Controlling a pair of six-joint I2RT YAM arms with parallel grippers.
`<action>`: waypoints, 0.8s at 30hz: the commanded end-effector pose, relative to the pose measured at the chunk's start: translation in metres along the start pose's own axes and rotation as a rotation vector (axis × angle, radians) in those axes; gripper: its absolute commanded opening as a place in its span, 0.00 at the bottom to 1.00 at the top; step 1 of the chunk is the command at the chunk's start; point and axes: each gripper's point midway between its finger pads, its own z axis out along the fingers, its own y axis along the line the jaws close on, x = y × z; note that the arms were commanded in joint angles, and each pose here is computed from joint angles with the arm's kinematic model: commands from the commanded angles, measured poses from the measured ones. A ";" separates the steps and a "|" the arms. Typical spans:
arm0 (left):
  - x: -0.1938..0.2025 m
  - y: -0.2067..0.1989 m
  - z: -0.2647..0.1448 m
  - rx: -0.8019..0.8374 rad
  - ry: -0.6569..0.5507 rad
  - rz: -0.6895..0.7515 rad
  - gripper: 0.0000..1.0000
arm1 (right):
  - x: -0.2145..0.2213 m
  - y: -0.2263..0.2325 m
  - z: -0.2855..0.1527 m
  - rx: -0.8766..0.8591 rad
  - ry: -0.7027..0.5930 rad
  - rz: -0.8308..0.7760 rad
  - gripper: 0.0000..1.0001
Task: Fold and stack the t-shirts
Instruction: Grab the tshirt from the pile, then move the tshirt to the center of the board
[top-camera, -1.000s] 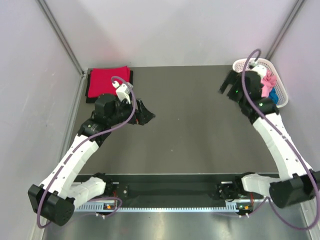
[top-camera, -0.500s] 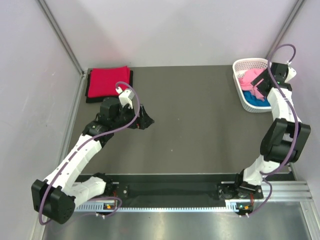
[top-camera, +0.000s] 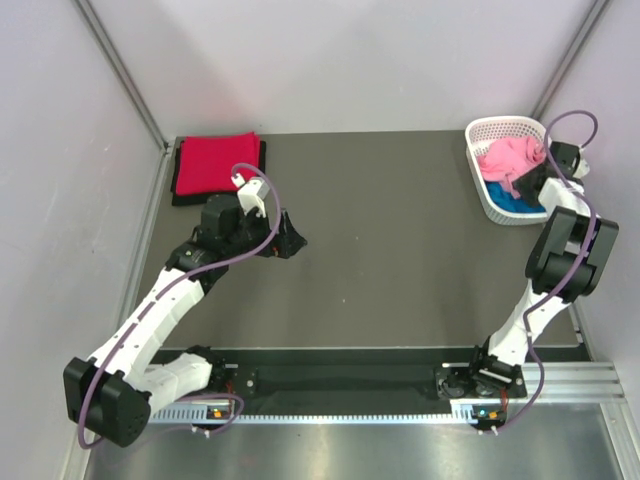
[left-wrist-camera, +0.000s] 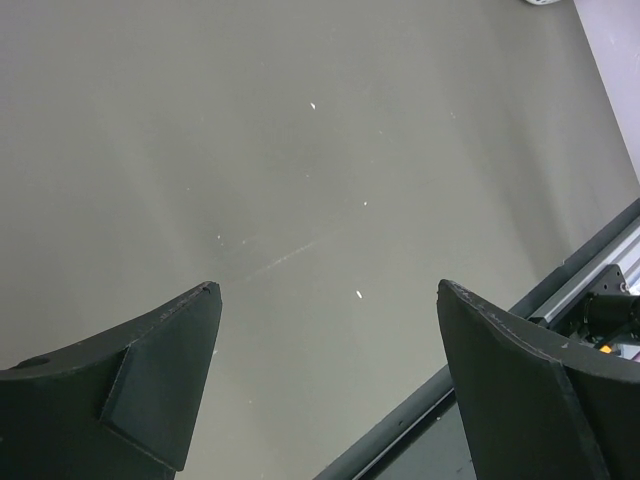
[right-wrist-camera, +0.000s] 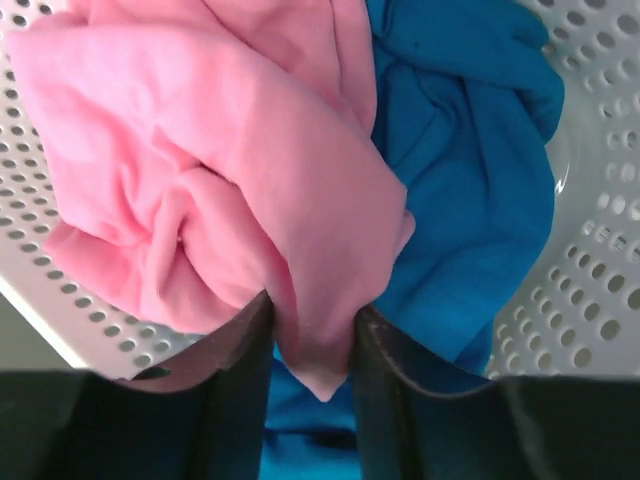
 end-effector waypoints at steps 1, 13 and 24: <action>-0.010 0.000 0.001 0.001 -0.030 0.031 0.93 | -0.050 0.033 -0.011 -0.124 -0.124 0.035 0.33; -0.018 -0.001 -0.009 -0.003 -0.077 0.027 0.93 | -0.127 0.103 -0.141 -0.358 -0.282 -0.079 0.00; -0.032 -0.010 -0.020 -0.012 -0.109 -0.061 0.91 | -0.108 0.195 -0.366 -0.836 -0.274 -0.263 0.00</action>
